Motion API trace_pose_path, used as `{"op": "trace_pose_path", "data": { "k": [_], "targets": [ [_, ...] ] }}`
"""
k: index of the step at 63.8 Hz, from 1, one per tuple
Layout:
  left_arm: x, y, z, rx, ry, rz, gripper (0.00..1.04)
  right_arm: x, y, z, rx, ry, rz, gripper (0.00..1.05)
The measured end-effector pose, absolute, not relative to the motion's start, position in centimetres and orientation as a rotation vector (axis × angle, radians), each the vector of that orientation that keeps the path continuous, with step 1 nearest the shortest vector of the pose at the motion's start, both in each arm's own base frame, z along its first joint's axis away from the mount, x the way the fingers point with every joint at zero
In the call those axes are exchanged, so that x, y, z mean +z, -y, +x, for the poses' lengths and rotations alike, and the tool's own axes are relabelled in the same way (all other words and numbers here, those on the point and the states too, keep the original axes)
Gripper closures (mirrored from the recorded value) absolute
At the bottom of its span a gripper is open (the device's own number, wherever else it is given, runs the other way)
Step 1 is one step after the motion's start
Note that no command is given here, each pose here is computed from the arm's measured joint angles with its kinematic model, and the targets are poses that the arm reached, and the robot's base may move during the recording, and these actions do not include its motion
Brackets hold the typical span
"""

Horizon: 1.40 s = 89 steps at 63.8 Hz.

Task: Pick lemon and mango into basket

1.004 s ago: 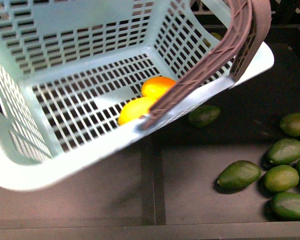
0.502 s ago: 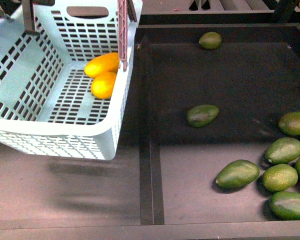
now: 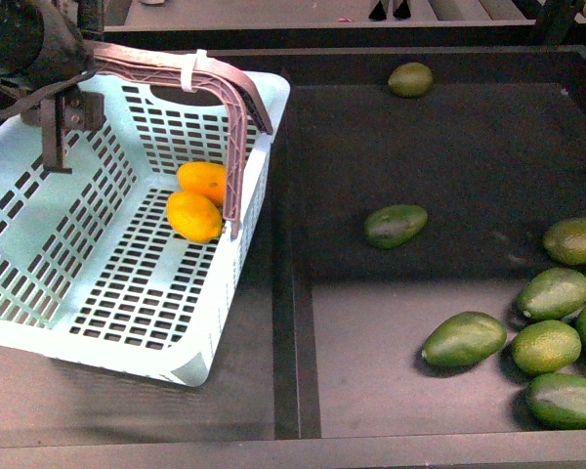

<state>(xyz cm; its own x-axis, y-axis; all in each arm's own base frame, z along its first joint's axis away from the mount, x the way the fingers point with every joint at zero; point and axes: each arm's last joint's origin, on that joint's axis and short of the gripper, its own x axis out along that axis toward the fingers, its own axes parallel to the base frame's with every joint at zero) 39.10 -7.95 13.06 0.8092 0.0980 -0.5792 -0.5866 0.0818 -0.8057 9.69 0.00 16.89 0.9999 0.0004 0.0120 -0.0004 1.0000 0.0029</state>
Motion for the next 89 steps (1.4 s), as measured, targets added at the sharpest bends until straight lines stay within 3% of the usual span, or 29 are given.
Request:
{"op": "trace_pose_path", "data": {
  "k": [20, 23, 26, 32, 36, 41, 50, 89],
  "targets": [
    [16.8, 4.9, 32.2, 0.778, -0.266, -1.380, 0.05, 16.9, 0.0, 9.7, 0.000, 0.012, 0.003, 0.09],
    [16.5, 4.9, 31.4, 0.704, -0.301, -1.361, 0.10, 16.9, 0.0, 9.7, 0.001, 0.012, 0.003, 0.09],
    [15.8, 5.1, 30.4, 0.377, -0.332, -1.233, 0.21, 16.9, 0.0, 9.7, 0.001, 0.012, 0.003, 0.09],
    [16.0, 4.6, 27.3, 0.038, -0.157, -0.766, 0.40, 16.9, 0.0, 9.7, 0.001, 0.012, 0.003, 0.09],
    [17.4, 3.7, 25.8, -0.006, -0.022, -0.471, 0.53, 16.9, 0.0, 9.7, 0.000, 0.012, 0.003, 0.09],
    [17.4, 2.8, 23.8, -0.006, 0.031, -0.172, 0.72, 16.9, 0.0, 9.7, 0.000, 0.012, 0.003, 0.09],
    [16.0, 1.8, 21.1, -0.002, -0.023, -0.046, 1.02, 16.9, 0.0, 9.7, 0.001, 0.012, 0.003, 0.09],
    [16.4, 0.1, 14.4, -0.004, -0.011, -0.012, 1.01, 16.9, 0.0, 9.7, 0.001, 0.012, 0.003, 0.09]
  ]
}}
